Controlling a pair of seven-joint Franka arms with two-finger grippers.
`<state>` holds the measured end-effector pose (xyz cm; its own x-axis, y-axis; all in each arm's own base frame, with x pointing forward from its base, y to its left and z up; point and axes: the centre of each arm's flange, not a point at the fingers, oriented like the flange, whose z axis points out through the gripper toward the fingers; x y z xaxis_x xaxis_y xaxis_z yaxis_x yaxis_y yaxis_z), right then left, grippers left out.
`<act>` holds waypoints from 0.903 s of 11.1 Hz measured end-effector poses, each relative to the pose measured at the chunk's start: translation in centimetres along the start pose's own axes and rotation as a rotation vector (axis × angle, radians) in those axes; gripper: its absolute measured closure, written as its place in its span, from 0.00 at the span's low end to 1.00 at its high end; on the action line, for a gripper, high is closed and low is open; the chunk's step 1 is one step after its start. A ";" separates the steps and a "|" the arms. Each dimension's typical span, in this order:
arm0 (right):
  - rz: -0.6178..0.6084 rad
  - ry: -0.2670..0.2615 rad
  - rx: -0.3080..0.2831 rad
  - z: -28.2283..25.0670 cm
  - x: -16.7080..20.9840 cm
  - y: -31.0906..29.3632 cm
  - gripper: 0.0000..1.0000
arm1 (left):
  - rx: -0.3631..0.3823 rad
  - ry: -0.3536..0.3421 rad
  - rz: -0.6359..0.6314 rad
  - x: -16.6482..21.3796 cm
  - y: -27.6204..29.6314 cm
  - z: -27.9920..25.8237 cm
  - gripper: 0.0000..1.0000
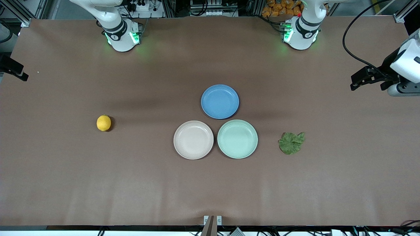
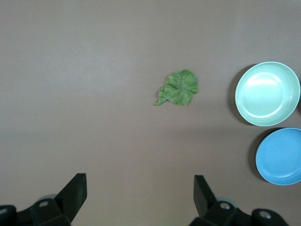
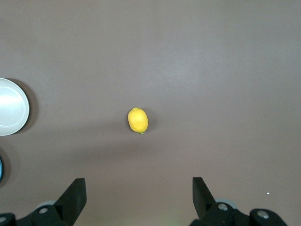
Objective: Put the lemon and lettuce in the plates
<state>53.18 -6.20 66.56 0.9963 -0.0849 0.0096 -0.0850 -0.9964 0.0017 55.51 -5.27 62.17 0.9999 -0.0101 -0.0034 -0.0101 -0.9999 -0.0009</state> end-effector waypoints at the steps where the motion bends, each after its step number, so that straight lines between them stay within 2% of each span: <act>1: 0.001 -0.001 0.000 0.0 0.0 0.0 0.00 | -0.001 0.000 0.007 -0.1 0.6 0.0 0.00; 5: 0.013 -0.001 -0.002 0.0 0.0 0.7 0.00 | -0.001 -0.024 0.007 0.5 1.2 1.4 0.00; 10: 0.021 -0.001 -0.002 0.0 0.0 1.2 0.00 | -0.012 -0.032 0.002 4.1 1.3 6.6 0.00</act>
<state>53.03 -7.37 66.52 0.9943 -0.1063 0.0088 -0.1063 -0.9943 0.0037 59.62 -6.60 55.58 0.9993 -0.0124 -0.0351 -0.0120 -0.9999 0.0113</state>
